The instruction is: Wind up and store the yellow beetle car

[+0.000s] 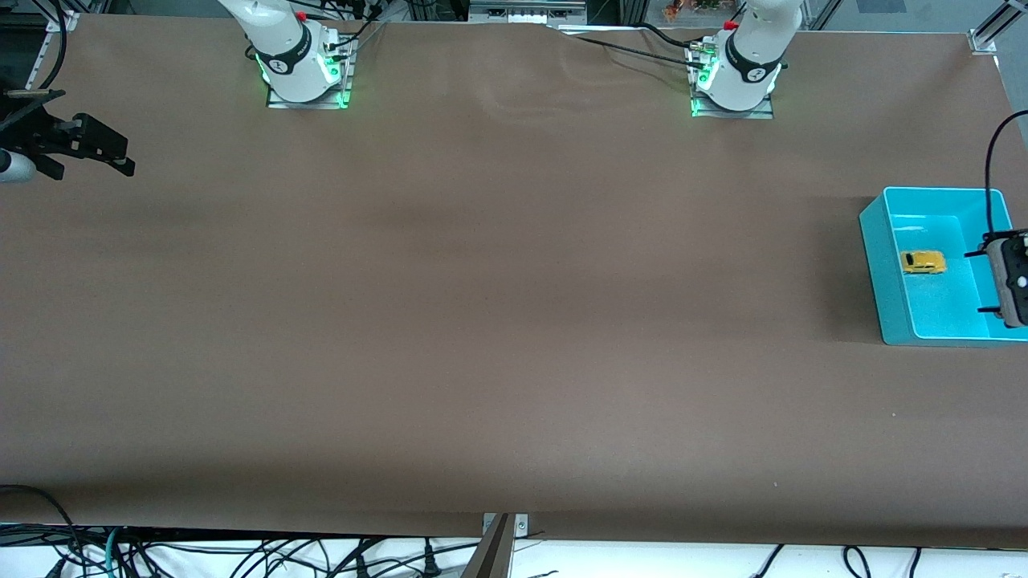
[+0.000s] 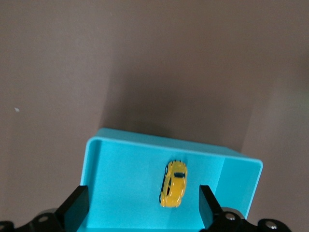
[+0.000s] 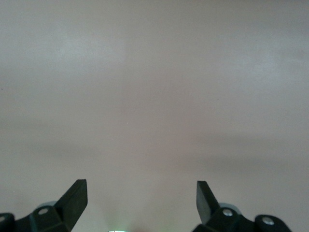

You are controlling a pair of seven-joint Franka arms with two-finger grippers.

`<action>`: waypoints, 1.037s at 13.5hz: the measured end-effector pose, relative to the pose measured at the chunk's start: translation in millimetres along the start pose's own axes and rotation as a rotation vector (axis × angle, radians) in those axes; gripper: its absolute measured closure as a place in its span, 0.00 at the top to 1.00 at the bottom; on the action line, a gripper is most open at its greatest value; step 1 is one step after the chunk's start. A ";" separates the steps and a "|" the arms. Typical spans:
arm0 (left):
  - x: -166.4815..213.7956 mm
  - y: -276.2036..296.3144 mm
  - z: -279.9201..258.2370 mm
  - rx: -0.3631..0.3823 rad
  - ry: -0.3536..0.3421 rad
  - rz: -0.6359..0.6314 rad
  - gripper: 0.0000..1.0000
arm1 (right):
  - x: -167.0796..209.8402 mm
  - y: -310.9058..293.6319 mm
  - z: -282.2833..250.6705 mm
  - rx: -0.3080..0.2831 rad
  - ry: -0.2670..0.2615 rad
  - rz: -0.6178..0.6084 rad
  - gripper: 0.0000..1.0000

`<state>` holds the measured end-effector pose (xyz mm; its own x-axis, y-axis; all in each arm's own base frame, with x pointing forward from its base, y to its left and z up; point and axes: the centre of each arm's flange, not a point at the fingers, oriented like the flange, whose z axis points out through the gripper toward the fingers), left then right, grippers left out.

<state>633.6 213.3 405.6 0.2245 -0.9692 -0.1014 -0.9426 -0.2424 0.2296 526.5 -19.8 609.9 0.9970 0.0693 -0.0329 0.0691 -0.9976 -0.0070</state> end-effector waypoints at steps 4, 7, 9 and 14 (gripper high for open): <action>94.1 4.8 -14.6 -0.034 0.051 -0.181 1.00 | 0.0 0.0 0.1 0.000 -0.001 0.000 1.00; 150.1 14.7 -16.3 -0.093 0.097 -0.365 1.00 | 0.1 0.0 0.3 0.000 -0.001 0.000 1.00; 188.0 25.1 -20.6 -0.135 0.106 -0.502 1.00 | 0.1 0.0 0.4 0.000 -0.002 0.000 1.00; 298.5 102.4 -98.4 -0.031 0.073 -0.769 1.00 | 0.3 -0.1 0.8 0.001 -0.003 0.000 1.00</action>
<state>628.4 -105.2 494.1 0.8302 -0.5276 -0.1799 -0.5075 -0.8489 0.1475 526.7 -19.7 609.1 0.9969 0.0696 -0.0356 0.0694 -0.9976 -0.0076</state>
